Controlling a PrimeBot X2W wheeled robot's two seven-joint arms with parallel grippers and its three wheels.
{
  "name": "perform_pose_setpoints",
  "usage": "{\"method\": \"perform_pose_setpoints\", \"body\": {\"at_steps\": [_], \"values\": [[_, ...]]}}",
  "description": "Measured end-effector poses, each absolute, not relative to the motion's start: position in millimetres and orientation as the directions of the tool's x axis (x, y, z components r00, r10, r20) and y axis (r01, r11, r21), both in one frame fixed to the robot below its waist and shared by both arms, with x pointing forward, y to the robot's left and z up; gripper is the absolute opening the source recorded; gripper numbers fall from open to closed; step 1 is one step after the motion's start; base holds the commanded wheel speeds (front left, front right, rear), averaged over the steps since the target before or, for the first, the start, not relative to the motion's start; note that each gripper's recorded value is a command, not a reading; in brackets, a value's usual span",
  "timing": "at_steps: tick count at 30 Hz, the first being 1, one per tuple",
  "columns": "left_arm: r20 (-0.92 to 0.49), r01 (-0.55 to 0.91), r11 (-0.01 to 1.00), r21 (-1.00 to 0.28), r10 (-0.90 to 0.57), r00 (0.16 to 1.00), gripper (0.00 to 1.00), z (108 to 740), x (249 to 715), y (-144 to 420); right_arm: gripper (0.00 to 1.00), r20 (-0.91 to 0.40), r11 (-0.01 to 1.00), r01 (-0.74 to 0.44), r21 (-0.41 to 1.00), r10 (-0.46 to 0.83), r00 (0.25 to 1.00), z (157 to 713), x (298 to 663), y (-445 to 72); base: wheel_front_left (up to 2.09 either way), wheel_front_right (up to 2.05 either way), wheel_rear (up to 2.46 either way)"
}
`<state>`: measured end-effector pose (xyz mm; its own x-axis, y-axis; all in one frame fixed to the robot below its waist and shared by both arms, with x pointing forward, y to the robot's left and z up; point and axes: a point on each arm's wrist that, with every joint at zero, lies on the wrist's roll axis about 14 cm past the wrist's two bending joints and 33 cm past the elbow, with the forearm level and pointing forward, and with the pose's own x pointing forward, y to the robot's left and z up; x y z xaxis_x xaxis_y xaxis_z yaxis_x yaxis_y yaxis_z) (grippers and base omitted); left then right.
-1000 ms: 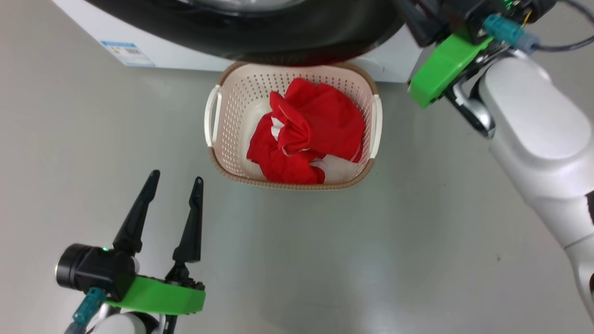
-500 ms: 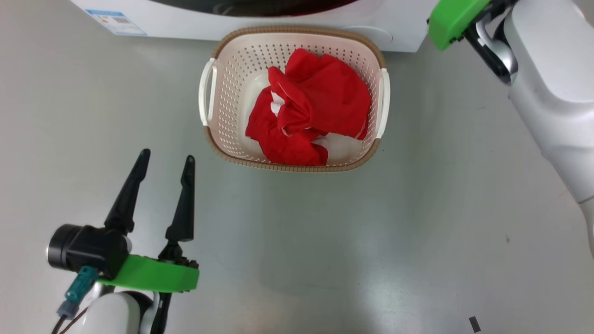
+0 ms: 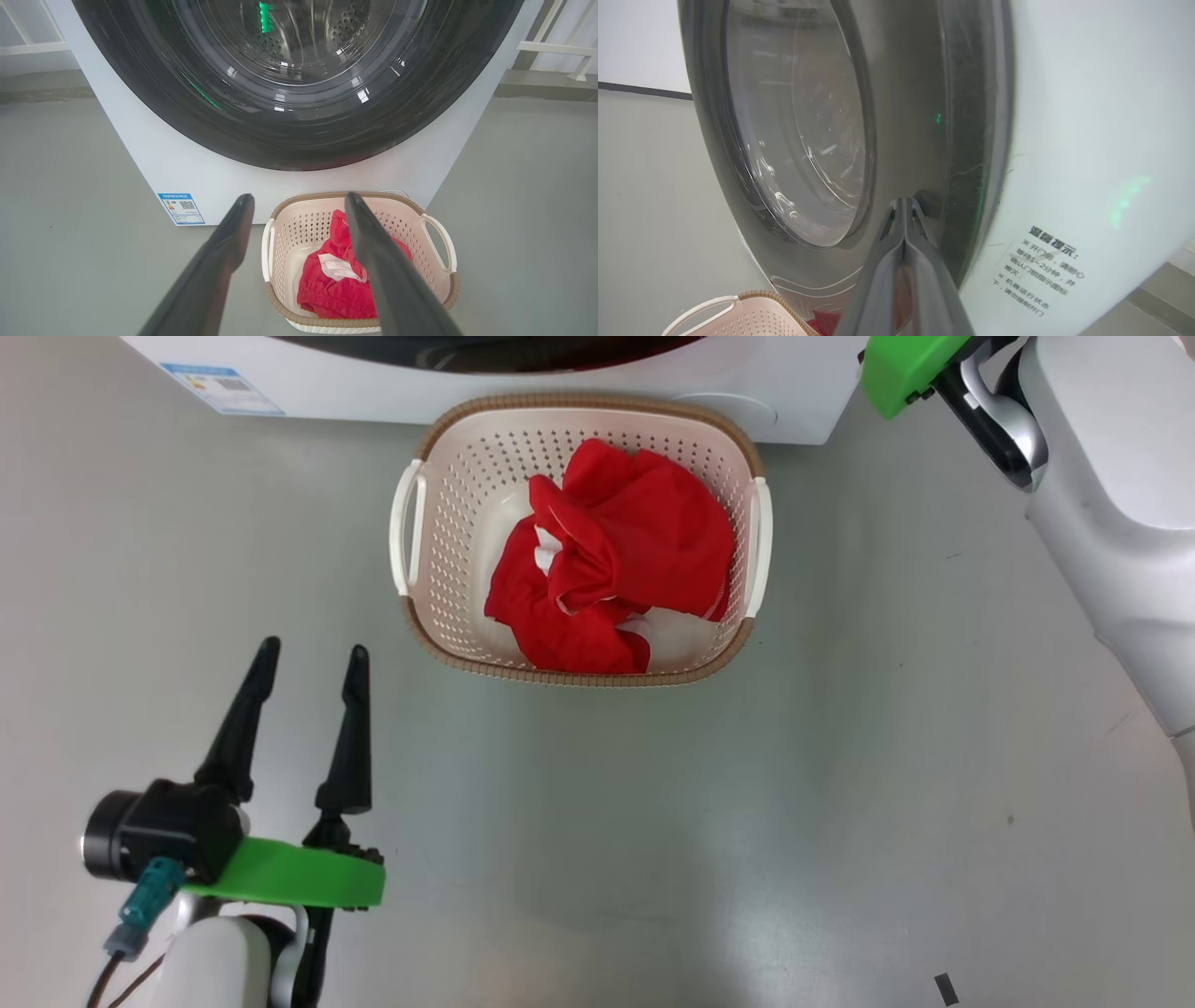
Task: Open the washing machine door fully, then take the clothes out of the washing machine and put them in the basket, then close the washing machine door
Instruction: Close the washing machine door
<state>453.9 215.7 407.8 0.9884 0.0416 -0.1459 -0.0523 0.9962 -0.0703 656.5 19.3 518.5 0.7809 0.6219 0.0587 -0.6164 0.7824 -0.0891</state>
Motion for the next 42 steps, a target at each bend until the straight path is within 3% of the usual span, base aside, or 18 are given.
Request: {"method": "perform_pose_setpoints", "body": {"at_steps": [1,6,7,8,30,42], "values": [[-0.144,-0.056,0.996,-0.07,0.046,0.989,1.0,408.7,454.1,216.7,0.01,0.065,0.783,-0.616,-0.088,0.621,0.781,521.3,656.1,18.9,0.0,0.0,0.0],[-0.112,-0.078,0.988,-0.13,0.064,0.992,1.0,418.2,458.3,218.8,0.41,0.153,0.795,-0.606,0.016,0.597,0.787,547.0,650.1,14.6,0.0,0.0,0.0],[-0.107,-0.081,0.987,-0.139,0.066,0.992,1.0,419.7,458.8,218.9,0.63,0.161,0.796,-0.604,0.026,0.593,0.789,548.4,647.2,12.1,0.0,0.0,0.0],[-0.103,-0.08,0.986,-0.145,0.066,0.993,1.0,420.9,459.6,218.2,1.0,0.163,0.797,-0.604,0.029,0.592,0.789,547.7,643.8,9.7,0.0,0.0,0.0],[0.035,0.022,0.969,-0.247,-0.013,0.999,1.0,469.0,467.5,180.8,1.0,0.15,0.923,-0.373,0.099,0.357,0.922,527.6,540.8,-107.0,0.0,0.0,0.0],[0.062,0.061,0.973,-0.221,-0.049,0.997,1.0,488.7,442.4,178.5,1.0,0.136,0.968,-0.217,0.129,0.2,0.97,528.6,475.0,-159.9,0.0,0.0,0.0]]}}
